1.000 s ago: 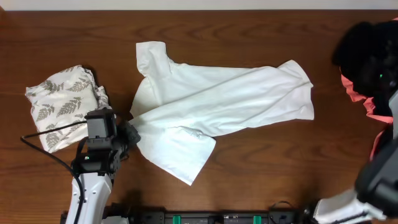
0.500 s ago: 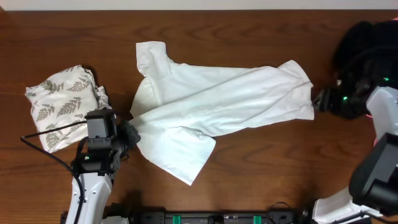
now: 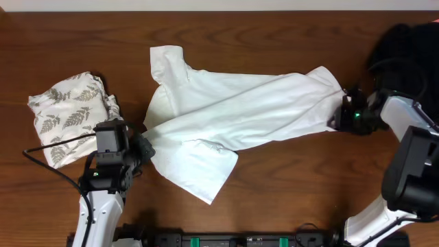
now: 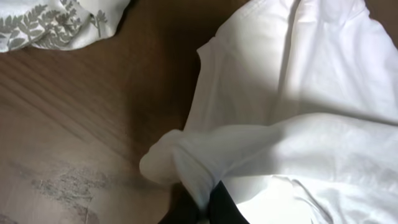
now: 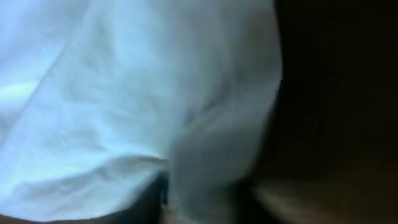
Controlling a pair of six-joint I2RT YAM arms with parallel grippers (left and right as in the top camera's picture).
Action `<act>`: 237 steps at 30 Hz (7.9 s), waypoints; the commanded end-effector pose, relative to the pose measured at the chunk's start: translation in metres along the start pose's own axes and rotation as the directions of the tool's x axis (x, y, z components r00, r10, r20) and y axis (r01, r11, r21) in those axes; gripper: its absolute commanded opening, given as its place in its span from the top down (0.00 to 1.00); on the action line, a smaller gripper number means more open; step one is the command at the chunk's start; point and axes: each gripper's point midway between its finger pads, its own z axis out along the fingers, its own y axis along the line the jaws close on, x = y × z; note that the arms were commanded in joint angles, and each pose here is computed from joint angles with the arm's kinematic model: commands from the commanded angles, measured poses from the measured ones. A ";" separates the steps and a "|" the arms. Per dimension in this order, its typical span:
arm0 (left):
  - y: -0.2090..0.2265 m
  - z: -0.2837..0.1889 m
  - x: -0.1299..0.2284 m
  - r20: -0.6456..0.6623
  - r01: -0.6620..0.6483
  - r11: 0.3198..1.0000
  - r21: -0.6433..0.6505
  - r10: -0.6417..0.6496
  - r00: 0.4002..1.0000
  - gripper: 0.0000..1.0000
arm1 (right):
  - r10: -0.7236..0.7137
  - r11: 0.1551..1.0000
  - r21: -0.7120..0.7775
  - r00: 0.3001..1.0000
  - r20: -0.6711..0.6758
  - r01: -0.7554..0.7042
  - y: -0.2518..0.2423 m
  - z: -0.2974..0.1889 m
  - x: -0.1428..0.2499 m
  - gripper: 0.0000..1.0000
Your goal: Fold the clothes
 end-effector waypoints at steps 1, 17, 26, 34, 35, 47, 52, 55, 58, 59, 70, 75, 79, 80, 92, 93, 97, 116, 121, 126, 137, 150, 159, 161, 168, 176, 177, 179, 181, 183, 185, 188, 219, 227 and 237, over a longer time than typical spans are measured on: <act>-0.001 -0.002 -0.005 0.011 -0.011 1.000 -0.001 0.011 1.000 0.94 | 0.006 1.000 -0.012 0.999 -0.032 -0.006 0.002 0.010 0.007 0.99; -0.052 -0.067 -0.045 0.065 -0.132 0.983 0.126 0.124 0.990 0.94 | -0.138 0.989 0.101 0.899 0.416 0.105 0.055 -0.195 -0.056 0.99; -0.083 -0.129 -0.084 0.177 -0.181 0.968 0.171 0.151 0.973 0.94 | -0.224 0.965 0.249 0.751 0.621 0.082 0.071 -0.300 -0.041 0.99; -0.097 -0.171 -0.098 0.233 -0.210 0.958 0.195 0.163 0.959 0.94 | -0.253 0.952 0.302 0.666 0.702 0.043 0.074 -0.344 -0.033 0.99; -0.099 -0.178 -0.099 0.239 -0.214 0.955 0.205 0.163 0.957 0.94 | -0.256 0.952 0.304 0.658 0.708 0.043 0.076 -0.348 -0.032 0.99; -0.114 -0.249 -0.103 0.353 -0.261 0.927 0.269 0.157 0.922 0.94 | -0.264 0.947 0.321 0.559 0.786 -0.004 0.087 -0.404 -0.027 0.99; -0.112 -0.248 -0.101 0.345 -0.258 0.929 0.267 0.158 0.925 0.94 | -0.257 0.948 0.319 0.582 0.771 -0.004 0.085 -0.398 -0.026 0.99; -0.112 -0.247 -0.100 0.340 -0.256 0.929 0.265 0.158 0.927 0.94 | -0.255 0.946 0.323 0.588 0.768 -0.012 0.083 -0.397 -0.026 0.99; -0.109 -0.246 -0.096 0.325 -0.251 0.932 0.261 0.160 0.932 0.94 | -0.255 0.943 0.332 0.588 0.767 -0.026 0.080 -0.398 -0.026 0.99; -0.109 -0.246 -0.094 0.317 -0.249 0.932 0.262 0.161 0.935 0.94 | -0.255 0.942 0.335 0.589 0.767 -0.029 0.080 -0.398 -0.025 0.98; -0.120 -0.233 -0.101 0.281 -0.250 0.924 0.288 0.168 0.945 0.94 | -0.218 0.945 0.326 0.685 0.695 -0.030 0.066 -0.365 -0.041 0.99; -0.133 -0.174 -0.129 0.194 -0.221 0.940 0.258 0.174 0.965 0.94 | -0.168 0.960 0.279 0.797 0.581 -0.002 0.049 -0.301 -0.077 0.99; -0.153 -0.102 -0.162 0.151 -0.207 0.942 0.266 0.171 0.974 0.94 | -0.141 0.974 0.225 0.847 0.512 0.027 0.033 -0.239 -0.119 0.99; -0.161 -0.085 -0.171 0.152 -0.204 0.936 0.287 0.166 0.974 0.94 | -0.141 0.980 0.194 0.847 0.512 0.045 0.033 -0.224 -0.132 0.99; -0.294 -0.151 -0.265 0.417 -0.354 0.580 0.733 0.028 0.909 0.94 | -0.102 0.980 -0.011 0.543 0.834 0.201 0.099 -0.320 -0.218 0.99; -0.298 -0.162 -0.263 0.409 -0.361 0.562 0.745 0.042 0.911 0.94 | -0.107 0.979 -0.006 0.533 0.839 0.206 0.103 -0.331 -0.216 0.99; -0.289 -0.167 -0.230 0.272 -0.292 0.585 0.757 0.125 0.954 0.94 | -0.133 0.978 0.011 0.585 0.800 0.207 0.108 -0.339 -0.193 0.98; -0.051 -0.007 -0.023 -0.525 -0.213 0.975 -0.060 0.151 0.838 0.52 | 0.062 0.979 0.202 0.981 -0.183 -0.025 0.002 -0.119 0.046 0.88; -0.043 -0.004 -0.019 -0.531 -0.223 0.971 -0.082 0.147 0.835 0.52 | 0.086 0.977 0.206 0.979 -0.185 -0.047 -0.003 -0.100 0.053 0.90; -0.055 -0.016 0.003 -0.615 -0.168 0.986 -0.018 0.122 0.779 0.52 | 0.085 0.977 0.206 0.980 -0.181 -0.047 -0.004 -0.100 0.052 0.86; -0.052 -0.023 0.057 -0.731 -0.232 0.973 -0.020 0.144 0.667 0.27 | 0.083 0.977 0.209 0.986 -0.146 -0.051 -0.005 -0.098 0.044 0.81; -0.005 0.019 0.106 -0.733 -0.183 0.975 -0.124 0.034 0.679 0.22 | 0.075 0.977 0.207 0.989 -0.126 -0.048 -0.005 -0.097 0.039 0.82; -0.022 0.046 0.119 -0.698 -0.100 0.995 0.031 0.093 0.710 0.23 | 0.075 0.977 0.207 0.989 -0.127 -0.048 -0.005 -0.097 0.039 0.83; -0.022 0.046 0.121 -0.701 -0.095 0.995 0.035 0.092 0.707 0.37 | 0.075 0.977 0.207 0.989 -0.127 -0.048 -0.005 -0.097 0.039 0.83; -0.021 0.045 0.122 -0.705 -0.092 0.995 0.034 0.090 0.704 0.94 | 0.075 0.977 0.207 0.989 -0.126 -0.047 -0.005 -0.097 0.039 0.84; -0.032 0.009 0.122 -0.762 -0.098 0.992 0.083 0.127 0.635 0.94 | 0.064 0.977 0.209 0.994 -0.094 -0.044 -0.006 -0.096 0.030 0.85; -0.035 0.004 0.118 -0.754 -0.106 0.989 0.098 0.144 0.642 0.94 | 0.061 0.977 0.210 0.995 -0.083 -0.042 -0.007 -0.096 0.028 0.85; -0.041 -0.001 0.111 -0.727 -0.115 0.985 0.126 0.171 0.665 0.94 | 0.057 0.978 0.203 0.996 -0.071 -0.042 -0.006 -0.095 0.025 0.84; -0.046 -0.006 0.105 -0.695 -0.120 0.981 0.152 0.193 0.692 0.94 | 0.056 0.980 0.193 0.996 -0.069 -0.042 -0.005 -0.093 0.025 0.82; -0.050 -0.011 0.100 -0.671 -0.125 0.977 0.172 0.209 0.712 0.94 | 0.066 0.980 0.193 0.995 -0.072 -0.051 -0.005 -0.090 0.027 0.76; -0.053 -0.015 0.097 -0.649 -0.129 0.974 0.188 0.222 0.728 0.94 | 0.066 0.980 0.193 0.995 -0.074 -0.051 -0.007 -0.086 0.029 0.75; -0.055 -0.019 0.094 -0.630 -0.133 0.970 0.202 0.233 0.741 0.94 | 0.080 0.978 0.195 0.995 -0.057 -0.067 -0.010 -0.074 0.031 0.73; -0.059 -0.022 0.096 -0.638 -0.113 0.968 0.223 0.233 0.734 0.94 | 0.001 0.975 0.215 0.974 0.226 -0.051 -0.033 -0.022 -0.003 0.61; -0.059 -0.022 0.096 -0.642 -0.105 0.971 0.214 0.221 0.735 0.94 | 0.001 0.975 0.215 0.974 0.225 -0.051 -0.033 -0.022 -0.003 0.94; -0.072 -0.053 0.093 -0.690 -0.061 0.965 0.254 0.225 0.687 0.94 | 0.045 0.972 0.206 0.951 0.306 -0.112 -0.036 -0.054 -0.024 0.99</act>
